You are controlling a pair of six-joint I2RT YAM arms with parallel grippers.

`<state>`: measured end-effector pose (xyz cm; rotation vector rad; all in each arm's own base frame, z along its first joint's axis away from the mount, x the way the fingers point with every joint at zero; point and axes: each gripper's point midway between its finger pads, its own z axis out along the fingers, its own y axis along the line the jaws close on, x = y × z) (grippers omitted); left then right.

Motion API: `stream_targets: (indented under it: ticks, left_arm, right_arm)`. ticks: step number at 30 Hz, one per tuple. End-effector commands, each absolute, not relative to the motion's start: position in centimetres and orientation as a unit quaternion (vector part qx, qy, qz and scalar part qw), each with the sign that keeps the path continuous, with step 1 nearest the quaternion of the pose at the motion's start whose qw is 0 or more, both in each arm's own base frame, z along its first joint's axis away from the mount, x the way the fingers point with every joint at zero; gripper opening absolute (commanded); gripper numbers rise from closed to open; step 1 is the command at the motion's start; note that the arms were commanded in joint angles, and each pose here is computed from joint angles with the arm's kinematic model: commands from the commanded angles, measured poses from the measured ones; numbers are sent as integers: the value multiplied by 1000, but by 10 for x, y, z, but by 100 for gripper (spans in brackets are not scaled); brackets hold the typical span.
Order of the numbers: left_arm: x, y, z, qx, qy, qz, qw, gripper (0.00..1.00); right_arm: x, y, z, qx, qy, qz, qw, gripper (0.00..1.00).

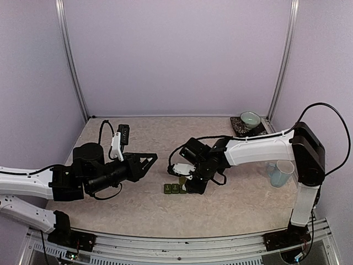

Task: Sort the pills into containers
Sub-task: Pour the pill into the compartment of the pill container.

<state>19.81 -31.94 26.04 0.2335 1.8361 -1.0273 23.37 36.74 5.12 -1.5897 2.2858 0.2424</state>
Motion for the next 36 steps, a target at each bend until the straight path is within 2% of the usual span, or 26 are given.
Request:
stream_targets:
  ticks: [1,36]
  left_arm:
    - [200,-319,271,90,746,-431,500,15]
    - [198,-316,264,87,747,-433,496,15]
  right_arm:
    - [230,369,52,-570,801,76,164,0]
    - [226,369,51,-584,802,18,122,0]
